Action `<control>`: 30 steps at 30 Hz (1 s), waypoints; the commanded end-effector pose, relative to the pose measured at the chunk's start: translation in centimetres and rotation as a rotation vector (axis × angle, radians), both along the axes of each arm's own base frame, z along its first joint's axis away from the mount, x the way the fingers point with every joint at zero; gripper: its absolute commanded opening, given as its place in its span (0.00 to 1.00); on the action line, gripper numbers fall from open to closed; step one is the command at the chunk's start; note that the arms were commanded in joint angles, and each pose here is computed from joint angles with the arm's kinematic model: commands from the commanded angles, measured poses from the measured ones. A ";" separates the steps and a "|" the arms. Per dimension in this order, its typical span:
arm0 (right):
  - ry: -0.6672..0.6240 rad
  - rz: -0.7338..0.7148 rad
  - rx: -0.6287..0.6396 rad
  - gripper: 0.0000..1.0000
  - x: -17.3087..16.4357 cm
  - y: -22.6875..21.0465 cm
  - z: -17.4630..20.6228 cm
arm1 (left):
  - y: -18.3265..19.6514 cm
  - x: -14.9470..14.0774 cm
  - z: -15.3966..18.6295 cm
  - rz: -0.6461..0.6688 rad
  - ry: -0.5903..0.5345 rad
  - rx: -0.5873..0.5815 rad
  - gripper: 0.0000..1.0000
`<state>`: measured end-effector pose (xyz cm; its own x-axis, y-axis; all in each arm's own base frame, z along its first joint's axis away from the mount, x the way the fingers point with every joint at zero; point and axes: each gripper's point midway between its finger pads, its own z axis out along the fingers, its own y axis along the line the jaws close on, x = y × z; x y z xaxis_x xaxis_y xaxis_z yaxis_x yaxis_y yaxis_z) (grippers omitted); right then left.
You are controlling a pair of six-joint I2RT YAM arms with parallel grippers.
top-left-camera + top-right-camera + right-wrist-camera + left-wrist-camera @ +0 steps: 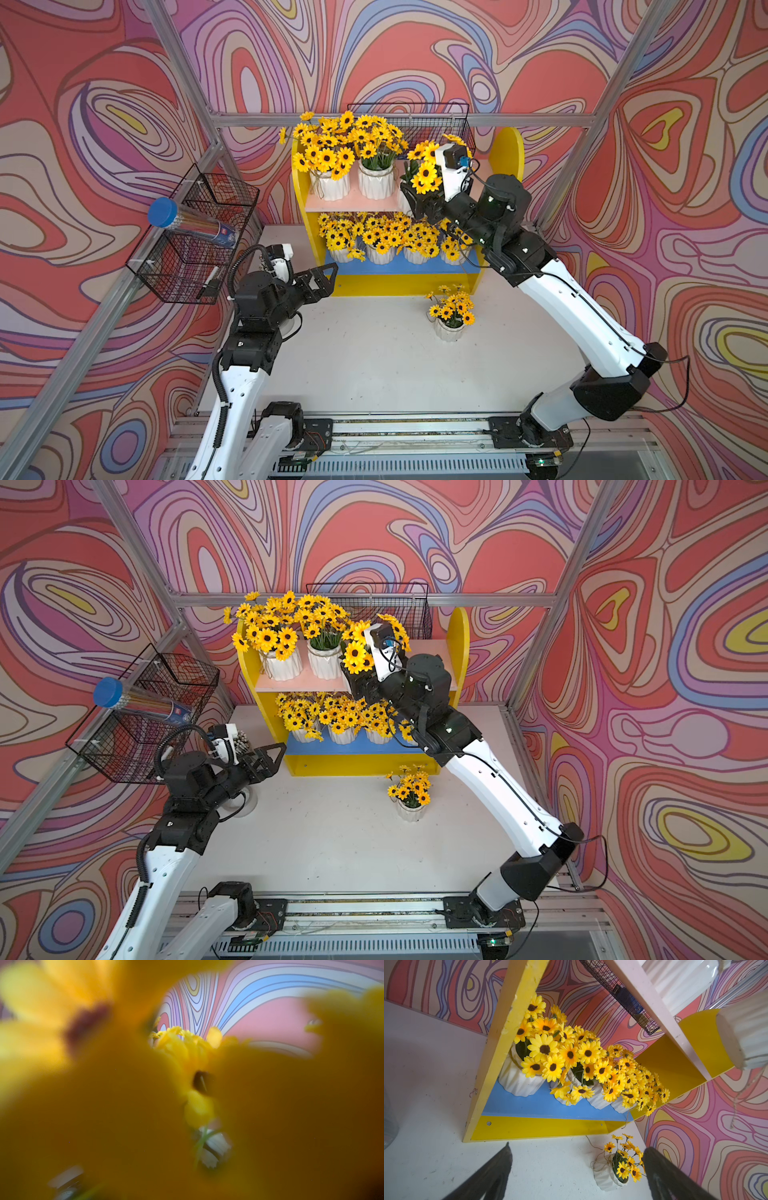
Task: Take the sunflower pots off the shelves
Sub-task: Pick up the sunflower pot from the shelf.
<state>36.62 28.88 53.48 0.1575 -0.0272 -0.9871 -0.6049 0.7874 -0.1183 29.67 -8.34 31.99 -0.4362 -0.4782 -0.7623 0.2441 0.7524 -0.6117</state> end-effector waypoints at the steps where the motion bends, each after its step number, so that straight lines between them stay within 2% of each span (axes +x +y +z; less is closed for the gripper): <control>1: -0.097 -0.001 0.079 0.00 -2.7 -1.7 4.1 | 0.3 -0.2 1.1 0.009 -0.043 0.010 1.00; 11: -0.025 0.042 0.074 0.00 -4.7 -0.9 1.2 | 0.4 -0.2 1.1 0.013 -0.044 0.011 1.00; 30: 0.158 0.116 0.022 0.00 -7.6 1.1 -7.7 | 0.3 -0.3 1.0 0.009 -0.042 0.014 1.00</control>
